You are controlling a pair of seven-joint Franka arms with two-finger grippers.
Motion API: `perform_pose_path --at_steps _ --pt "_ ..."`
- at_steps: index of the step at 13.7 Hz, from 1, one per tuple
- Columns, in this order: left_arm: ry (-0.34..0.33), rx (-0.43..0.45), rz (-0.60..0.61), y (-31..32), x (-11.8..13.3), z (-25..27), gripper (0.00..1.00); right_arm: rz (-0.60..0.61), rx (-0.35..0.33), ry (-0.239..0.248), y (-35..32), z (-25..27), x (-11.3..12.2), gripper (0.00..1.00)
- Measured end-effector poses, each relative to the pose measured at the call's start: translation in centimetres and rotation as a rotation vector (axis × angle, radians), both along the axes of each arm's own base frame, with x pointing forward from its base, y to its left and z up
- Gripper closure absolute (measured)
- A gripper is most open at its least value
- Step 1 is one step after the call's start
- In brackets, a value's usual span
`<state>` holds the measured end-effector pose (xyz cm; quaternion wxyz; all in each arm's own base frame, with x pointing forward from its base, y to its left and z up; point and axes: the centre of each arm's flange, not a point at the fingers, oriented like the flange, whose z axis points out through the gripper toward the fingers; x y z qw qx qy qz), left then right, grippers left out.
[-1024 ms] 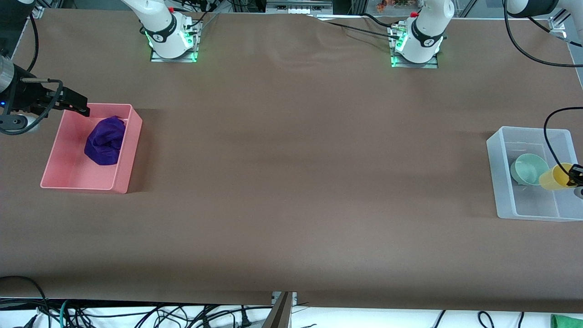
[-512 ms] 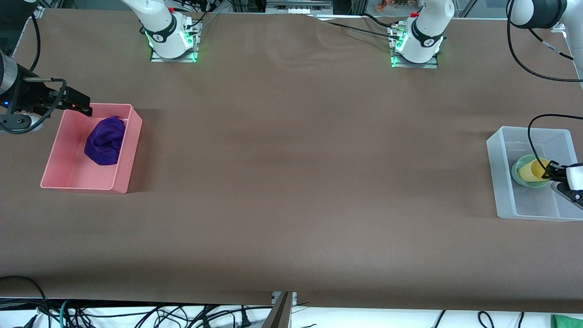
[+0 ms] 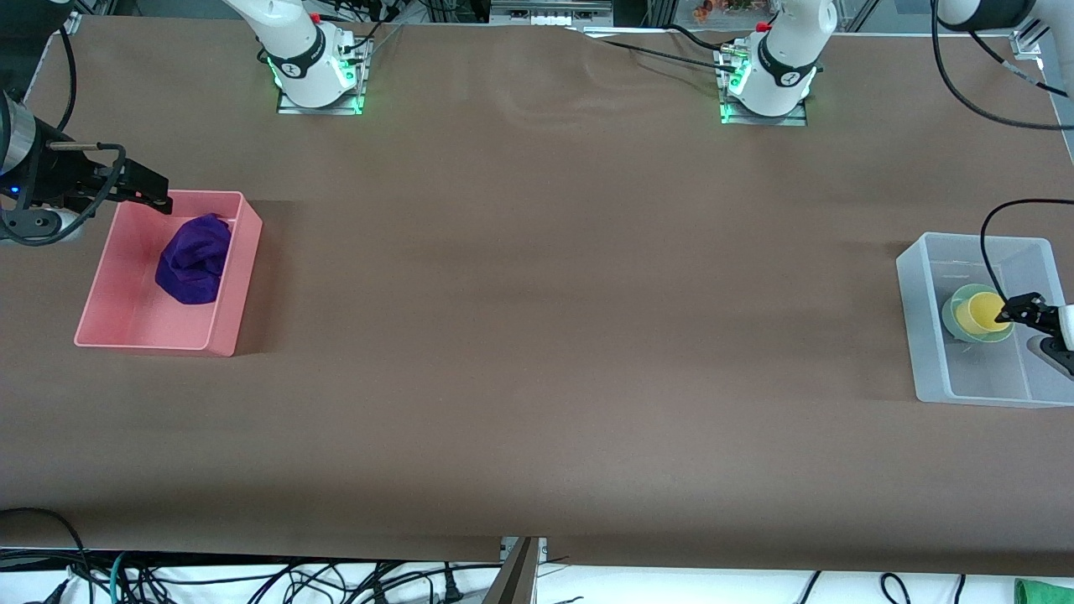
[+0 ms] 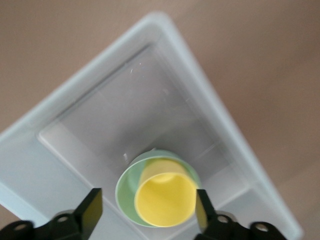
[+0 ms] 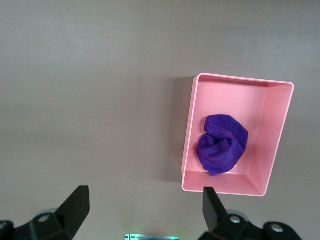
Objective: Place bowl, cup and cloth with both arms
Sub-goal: 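Open the left gripper to release the cup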
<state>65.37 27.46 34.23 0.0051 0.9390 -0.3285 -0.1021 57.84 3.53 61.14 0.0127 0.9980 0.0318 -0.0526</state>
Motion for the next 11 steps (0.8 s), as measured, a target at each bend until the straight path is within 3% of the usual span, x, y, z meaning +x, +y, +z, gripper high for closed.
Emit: perform_pose_path --at_steps 1,6,8,11 --pt "-0.009 0.002 0.008 -3.2 0.6 2.9 0.01 0.0 0.0 0.0 0.0 0.0 0.0 0.0" --pt "-0.051 0.025 0.049 -19.3 1.5 12.6 0.0 0.0 0.0 0.0 0.0 0.0 0.0 0.0" --pt "-0.045 0.028 0.072 -25.9 0.1 16.1 0.0 0.001 0.0 -0.001 0.0 0.0 0.0 0.0" --pt "-0.048 0.042 0.213 -31.1 -3.9 21.8 0.0 0.001 0.0 -0.001 0.1 0.0 0.0 0.0"
